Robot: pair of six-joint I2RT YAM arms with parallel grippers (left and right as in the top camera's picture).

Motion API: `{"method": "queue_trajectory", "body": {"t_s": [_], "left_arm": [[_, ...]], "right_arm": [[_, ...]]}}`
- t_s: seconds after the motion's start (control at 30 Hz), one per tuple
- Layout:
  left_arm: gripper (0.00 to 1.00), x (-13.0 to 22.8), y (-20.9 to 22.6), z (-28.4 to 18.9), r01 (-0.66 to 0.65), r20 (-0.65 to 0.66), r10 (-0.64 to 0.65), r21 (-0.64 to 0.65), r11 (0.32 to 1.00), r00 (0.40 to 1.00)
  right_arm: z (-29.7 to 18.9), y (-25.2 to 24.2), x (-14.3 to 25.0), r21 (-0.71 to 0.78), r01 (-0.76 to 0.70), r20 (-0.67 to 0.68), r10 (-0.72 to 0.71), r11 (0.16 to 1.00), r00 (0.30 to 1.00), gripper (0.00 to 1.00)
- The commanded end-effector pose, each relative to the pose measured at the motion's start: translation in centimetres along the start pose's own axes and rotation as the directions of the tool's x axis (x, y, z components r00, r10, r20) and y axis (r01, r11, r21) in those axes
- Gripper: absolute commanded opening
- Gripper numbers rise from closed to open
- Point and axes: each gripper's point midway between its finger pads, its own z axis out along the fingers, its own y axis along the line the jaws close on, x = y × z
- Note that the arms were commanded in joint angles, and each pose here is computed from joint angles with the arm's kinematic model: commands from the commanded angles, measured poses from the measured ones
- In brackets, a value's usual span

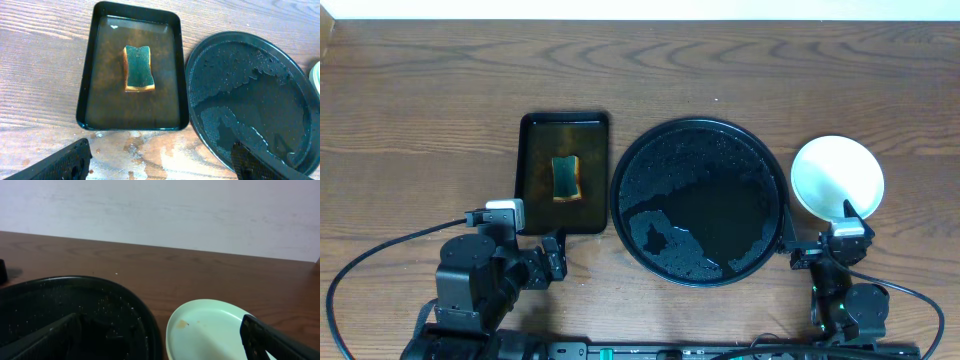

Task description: Clean dirty plates on tray and stack at the side

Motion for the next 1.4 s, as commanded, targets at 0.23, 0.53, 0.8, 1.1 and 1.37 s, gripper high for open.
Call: {"method": "queue_trajectory", "body": {"t_s": [0.23, 0.53, 0.8, 1.1, 1.37], "left_arm": [[0.90, 0.2, 0.1, 0.1, -0.002, -0.003, 0.002, -0.006, 1.000, 1.000], [0.90, 0.1, 0.1, -0.1, -0.003, 0.012, 0.003, -0.002, 1.000, 1.000], [0.90, 1.0, 0.8, -0.6, -0.028, 0.077, 0.029, -0.019, 0.999, 0.997], [0.90, 2.8, 3.9, 4.1, 0.013, 0.318, 0.002, -0.044, 0.999, 0.948], [0.90, -1.2, 3.8, 5.2, -0.107, 0.579, 0.123, -0.062, 0.992, 0.806]], "right_arm": [[0.0, -0.2, 0.1, 0.007, 0.011, -0.001, -0.011, 1.000, 1.000, 0.99], [0.0, -0.2, 0.1, 0.007, 0.011, -0.001, -0.011, 1.000, 1.000, 0.99], [0.0, -0.2, 0.1, 0.006, 0.011, -0.001, -0.011, 1.000, 1.000, 0.99], [0.0, -0.2, 0.1, 0.007, 0.011, -0.001, -0.011, 1.000, 1.000, 0.99], [0.0, -0.2, 0.1, 0.007, 0.011, -0.001, -0.011, 1.000, 1.000, 0.99]]}}
